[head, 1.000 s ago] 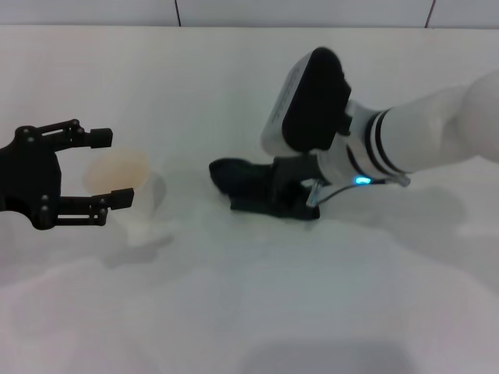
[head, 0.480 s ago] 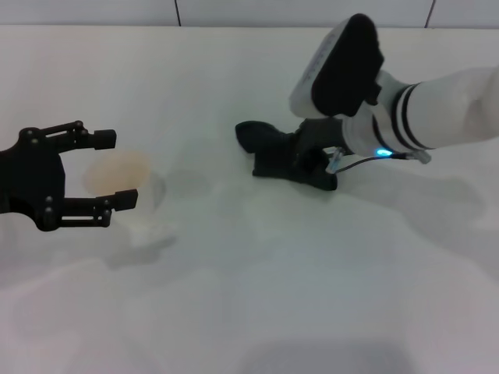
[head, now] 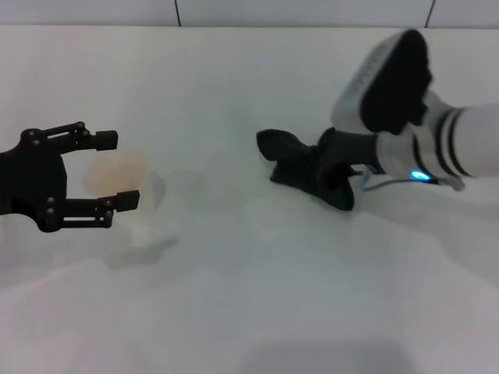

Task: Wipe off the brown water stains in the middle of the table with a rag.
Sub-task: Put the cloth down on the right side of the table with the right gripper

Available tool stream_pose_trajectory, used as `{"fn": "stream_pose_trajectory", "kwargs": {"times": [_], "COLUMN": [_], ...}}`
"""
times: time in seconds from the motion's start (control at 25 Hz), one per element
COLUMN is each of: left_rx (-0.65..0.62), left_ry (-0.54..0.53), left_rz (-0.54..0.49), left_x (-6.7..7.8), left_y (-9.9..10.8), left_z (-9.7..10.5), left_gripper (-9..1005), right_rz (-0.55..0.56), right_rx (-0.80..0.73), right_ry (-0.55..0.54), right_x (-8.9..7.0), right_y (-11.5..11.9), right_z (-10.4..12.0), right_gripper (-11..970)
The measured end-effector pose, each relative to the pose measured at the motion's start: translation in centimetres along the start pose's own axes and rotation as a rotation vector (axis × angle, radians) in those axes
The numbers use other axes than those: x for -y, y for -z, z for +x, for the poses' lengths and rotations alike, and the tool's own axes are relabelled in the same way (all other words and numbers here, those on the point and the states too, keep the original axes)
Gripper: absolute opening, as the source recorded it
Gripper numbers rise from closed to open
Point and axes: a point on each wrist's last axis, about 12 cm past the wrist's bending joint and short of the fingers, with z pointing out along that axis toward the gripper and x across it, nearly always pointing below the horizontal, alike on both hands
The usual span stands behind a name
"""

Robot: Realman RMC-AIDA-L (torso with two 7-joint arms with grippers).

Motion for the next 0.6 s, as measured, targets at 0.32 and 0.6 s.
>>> {"fn": "stream_pose_trajectory", "kwargs": {"times": [0.32,0.6], "left_rx": [-0.006,-0.006], "left_ry": [0.006,0.009], "left_rz": [-0.009,-0.016], "left_x": [0.1,0.2], "left_y": [0.5,0.7], "left_z": [0.3,0.4], "left_gripper": [880,880], "right_rz": [0.004,0.014], "right_rx": [0.016,-0.027], "right_ry": [-0.050,-0.101], "right_x": [-0.7,0.4], "right_y": [3.2,3.8], "right_z": [2.3,3.9], "right_gripper": [159,168]}}
